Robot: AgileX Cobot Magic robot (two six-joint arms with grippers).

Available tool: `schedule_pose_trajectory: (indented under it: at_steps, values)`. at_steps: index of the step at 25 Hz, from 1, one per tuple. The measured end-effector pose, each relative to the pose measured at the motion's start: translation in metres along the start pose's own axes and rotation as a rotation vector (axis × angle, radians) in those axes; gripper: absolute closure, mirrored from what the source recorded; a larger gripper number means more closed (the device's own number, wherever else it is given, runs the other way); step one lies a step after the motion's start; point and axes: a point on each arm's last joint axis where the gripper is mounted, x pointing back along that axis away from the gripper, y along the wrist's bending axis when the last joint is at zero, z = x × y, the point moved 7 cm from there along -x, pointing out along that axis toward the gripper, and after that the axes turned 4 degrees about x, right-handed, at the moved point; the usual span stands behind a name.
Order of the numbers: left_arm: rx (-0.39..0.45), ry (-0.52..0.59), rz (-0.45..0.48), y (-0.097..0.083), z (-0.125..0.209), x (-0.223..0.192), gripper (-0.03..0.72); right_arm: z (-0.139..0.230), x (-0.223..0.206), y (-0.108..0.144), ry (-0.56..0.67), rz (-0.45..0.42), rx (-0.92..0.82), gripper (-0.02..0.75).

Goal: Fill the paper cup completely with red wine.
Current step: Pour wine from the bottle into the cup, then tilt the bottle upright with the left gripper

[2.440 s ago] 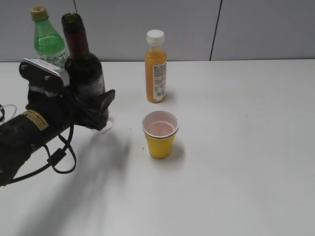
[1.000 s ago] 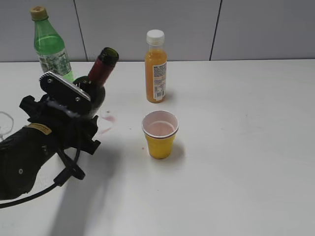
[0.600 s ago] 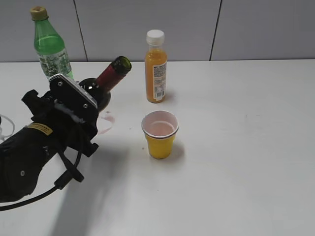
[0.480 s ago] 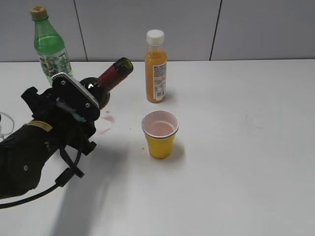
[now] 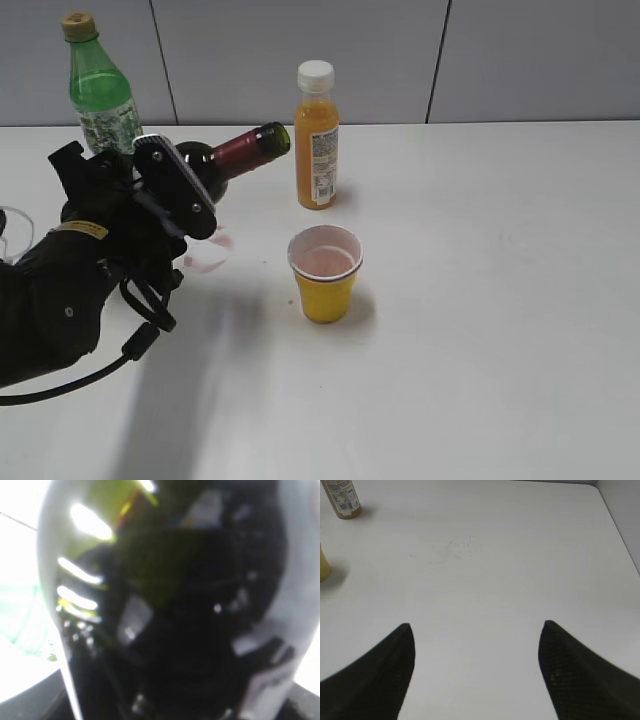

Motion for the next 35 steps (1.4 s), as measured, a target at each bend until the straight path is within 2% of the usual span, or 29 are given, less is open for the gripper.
schedule_pose_trajectory:
  at_steps: [5,12,21,27,35]
  values:
    - [-0.092,0.006,-0.051,0.008,0.001,0.0,0.137,0.0,0.0,0.0,0.0,0.0,0.0,0.153]
    - [-0.16,-0.002,-0.081,0.013,-0.001,0.001,0.137,0.0,0.0,0.0,0.0,-0.001,0.0,0.153]
    - [-0.206,-0.018,-0.067,0.01,-0.004,0.0,0.137,0.0,0.0,0.0,0.0,-0.001,0.0,0.153]
    - [-0.275,-0.02,-0.065,0.009,-0.004,0.0,0.137,0.0,0.0,0.0,0.0,-0.001,-0.001,0.153]
    - [-0.363,-0.049,-0.052,-0.001,-0.006,-0.004,0.137,0.0,0.0,0.0,0.0,-0.001,-0.001,0.153]
